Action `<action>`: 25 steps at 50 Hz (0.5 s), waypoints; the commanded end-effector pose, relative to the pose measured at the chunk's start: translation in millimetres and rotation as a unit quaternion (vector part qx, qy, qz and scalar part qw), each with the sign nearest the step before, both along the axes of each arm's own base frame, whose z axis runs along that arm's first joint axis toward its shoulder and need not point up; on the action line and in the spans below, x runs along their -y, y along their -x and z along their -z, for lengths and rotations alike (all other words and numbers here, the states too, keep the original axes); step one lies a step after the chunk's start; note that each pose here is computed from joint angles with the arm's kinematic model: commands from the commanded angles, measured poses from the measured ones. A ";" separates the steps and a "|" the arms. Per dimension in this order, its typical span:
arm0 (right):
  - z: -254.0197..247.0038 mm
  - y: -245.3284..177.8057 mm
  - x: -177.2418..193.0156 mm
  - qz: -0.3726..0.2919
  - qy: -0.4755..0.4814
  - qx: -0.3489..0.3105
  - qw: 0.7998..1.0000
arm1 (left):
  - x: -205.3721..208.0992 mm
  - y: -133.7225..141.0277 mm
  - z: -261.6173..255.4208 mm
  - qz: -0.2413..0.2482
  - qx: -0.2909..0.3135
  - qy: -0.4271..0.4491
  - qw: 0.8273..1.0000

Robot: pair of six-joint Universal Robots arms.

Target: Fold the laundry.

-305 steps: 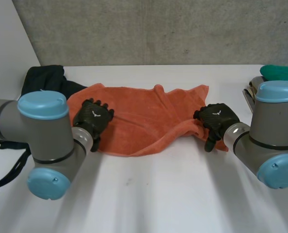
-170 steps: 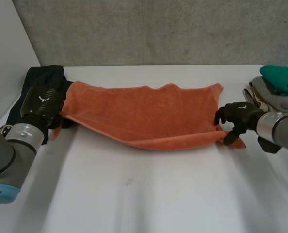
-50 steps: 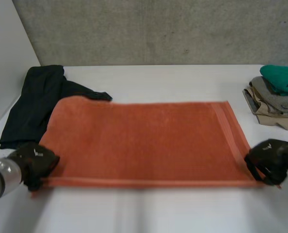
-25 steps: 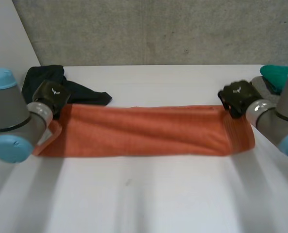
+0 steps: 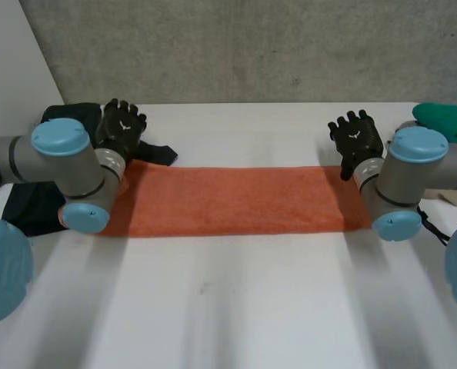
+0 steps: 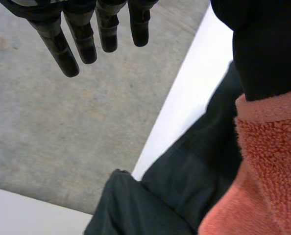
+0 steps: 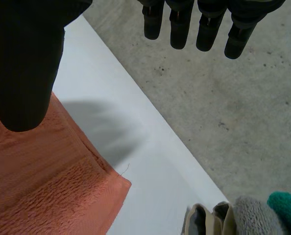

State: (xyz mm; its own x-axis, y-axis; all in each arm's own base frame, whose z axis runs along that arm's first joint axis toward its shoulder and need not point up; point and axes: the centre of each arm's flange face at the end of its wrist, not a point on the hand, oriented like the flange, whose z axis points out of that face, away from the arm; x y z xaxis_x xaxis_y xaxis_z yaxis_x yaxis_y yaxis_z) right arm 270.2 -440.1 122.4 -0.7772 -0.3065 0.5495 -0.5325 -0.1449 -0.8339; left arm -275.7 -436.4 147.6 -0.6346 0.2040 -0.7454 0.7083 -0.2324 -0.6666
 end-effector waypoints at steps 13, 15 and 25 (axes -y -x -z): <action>-12.6 13.3 -67.4 -0.053 -0.119 0.002 0.992 | -22.7 -45.5 8.3 0.016 0.000 -0.087 0.996; -12.5 13.7 -68.9 -0.053 -0.121 0.001 0.991 | -14.0 -47.7 10.6 0.014 0.006 -0.073 0.997; -20.8 14.7 -75.7 -0.053 -0.116 -0.004 0.992 | 51.9 -45.9 -3.5 0.016 0.051 0.109 0.993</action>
